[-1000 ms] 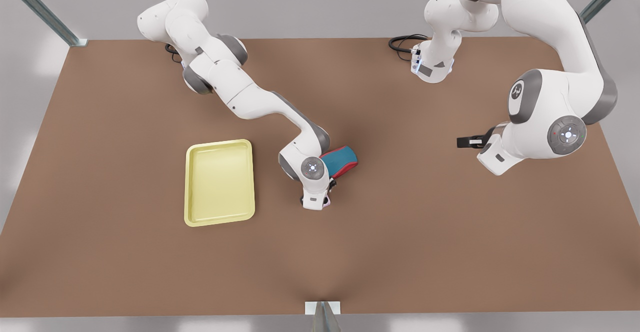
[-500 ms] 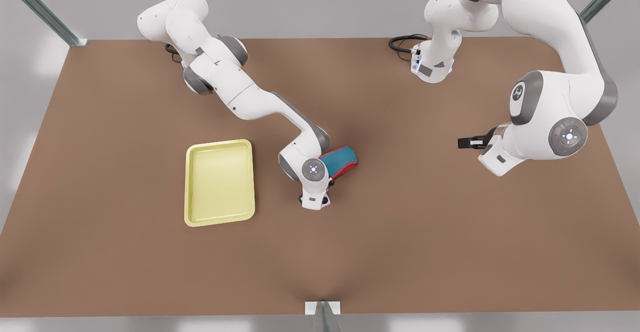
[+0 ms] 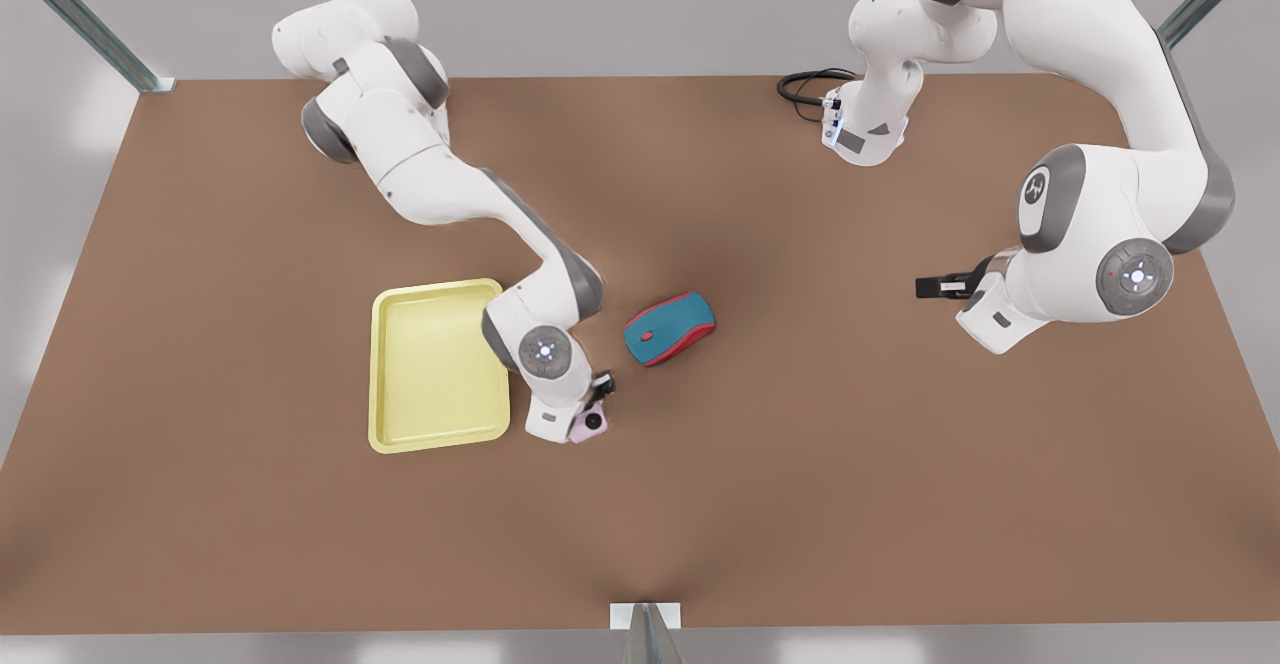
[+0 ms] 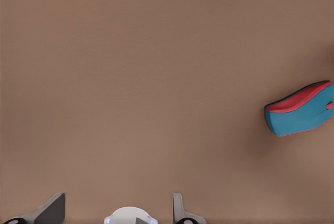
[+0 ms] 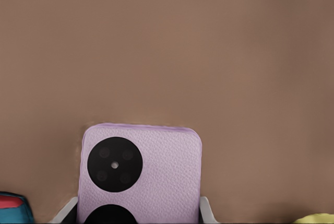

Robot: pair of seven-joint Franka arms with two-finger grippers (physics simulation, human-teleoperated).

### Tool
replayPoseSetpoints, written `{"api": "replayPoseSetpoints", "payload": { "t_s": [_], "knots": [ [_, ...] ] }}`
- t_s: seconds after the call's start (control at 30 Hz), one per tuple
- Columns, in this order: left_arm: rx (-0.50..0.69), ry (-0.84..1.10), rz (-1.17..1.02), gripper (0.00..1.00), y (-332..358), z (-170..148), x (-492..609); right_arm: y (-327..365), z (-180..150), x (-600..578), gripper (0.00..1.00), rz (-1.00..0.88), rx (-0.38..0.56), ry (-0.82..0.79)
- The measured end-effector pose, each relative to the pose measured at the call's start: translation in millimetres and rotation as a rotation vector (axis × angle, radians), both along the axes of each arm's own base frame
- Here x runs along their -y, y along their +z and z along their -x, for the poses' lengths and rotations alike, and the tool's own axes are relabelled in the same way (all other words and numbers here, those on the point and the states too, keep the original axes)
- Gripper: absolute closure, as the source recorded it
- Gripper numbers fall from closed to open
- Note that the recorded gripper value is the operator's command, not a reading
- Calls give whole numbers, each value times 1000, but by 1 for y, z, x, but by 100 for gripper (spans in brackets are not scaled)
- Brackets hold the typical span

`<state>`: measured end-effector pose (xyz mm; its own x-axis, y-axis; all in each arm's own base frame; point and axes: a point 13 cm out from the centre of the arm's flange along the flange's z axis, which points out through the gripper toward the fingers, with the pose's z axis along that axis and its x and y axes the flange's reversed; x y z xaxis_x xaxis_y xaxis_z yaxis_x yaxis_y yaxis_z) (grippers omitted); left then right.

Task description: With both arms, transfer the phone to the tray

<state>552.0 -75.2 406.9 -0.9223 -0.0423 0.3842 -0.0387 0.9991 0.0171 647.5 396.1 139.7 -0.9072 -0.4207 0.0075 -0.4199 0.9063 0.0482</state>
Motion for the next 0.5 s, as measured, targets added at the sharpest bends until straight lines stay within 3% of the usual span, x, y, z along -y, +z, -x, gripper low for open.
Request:
{"api": "replayPoseSetpoints", "payload": {
  "t_s": [0.2,0.3,0.33,0.5],
  "knots": [
    [-6,-1,-1,0,-3,0,0,-8,136,165,28,129,-85,-55],
    [-6,-2,-1,0,-3,0,0,-20,131,232,21,109,-53,-146],
    [-6,-2,-1,0,-3,0,0,-28,131,238,0,102,-49,-150],
    [-4,-4,-8,0,-4,-1,-1,-52,121,233,0,68,-27,-133]
  ]
}}
